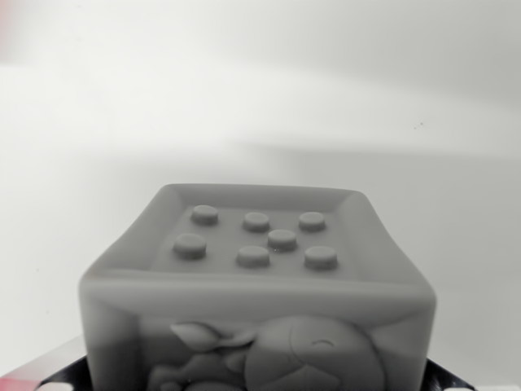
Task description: Destack cube
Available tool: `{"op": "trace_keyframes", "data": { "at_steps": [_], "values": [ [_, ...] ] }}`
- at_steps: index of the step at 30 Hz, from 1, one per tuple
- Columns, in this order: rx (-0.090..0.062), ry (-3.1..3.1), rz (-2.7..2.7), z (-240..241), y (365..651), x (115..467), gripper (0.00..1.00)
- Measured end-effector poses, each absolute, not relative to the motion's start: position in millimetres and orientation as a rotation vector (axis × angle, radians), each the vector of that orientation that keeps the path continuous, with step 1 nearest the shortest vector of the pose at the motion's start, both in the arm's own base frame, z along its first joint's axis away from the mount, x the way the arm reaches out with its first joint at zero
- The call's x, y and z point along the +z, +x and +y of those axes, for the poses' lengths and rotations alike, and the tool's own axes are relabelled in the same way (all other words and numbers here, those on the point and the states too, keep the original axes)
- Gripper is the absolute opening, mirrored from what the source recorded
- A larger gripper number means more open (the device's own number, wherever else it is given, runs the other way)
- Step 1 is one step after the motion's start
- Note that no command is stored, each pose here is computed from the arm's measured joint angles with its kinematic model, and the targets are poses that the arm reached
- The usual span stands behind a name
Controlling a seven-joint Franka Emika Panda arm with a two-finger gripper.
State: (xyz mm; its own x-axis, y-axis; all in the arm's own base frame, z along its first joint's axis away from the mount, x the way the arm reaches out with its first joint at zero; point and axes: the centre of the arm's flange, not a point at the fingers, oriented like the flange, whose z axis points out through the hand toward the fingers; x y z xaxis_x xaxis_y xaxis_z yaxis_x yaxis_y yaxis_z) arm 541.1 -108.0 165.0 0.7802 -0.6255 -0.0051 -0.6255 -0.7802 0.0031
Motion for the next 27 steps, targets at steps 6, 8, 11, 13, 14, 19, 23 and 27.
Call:
{"op": "trace_keyframes", "data": {
  "at_steps": [6,8,11,13,14,19,23,27],
  "values": [
    [-0.01,2.963,-1.041,-108,541,151,0.0],
    [-0.01,2.963,-1.041,-108,541,149,0.0],
    [-0.008,2.963,-1.041,-108,541,143,0.0],
    [-0.009,2.964,-1.041,-108,541,140,0.0],
    [-0.009,2.964,-1.041,-108,541,138,0.0],
    [-0.01,2.964,-1.042,-108,541,130,0.0],
    [-0.009,2.964,-1.042,-108,541,125,0.0],
    [-0.008,2.964,-1.042,-108,541,121,0.0]
  ]
}}
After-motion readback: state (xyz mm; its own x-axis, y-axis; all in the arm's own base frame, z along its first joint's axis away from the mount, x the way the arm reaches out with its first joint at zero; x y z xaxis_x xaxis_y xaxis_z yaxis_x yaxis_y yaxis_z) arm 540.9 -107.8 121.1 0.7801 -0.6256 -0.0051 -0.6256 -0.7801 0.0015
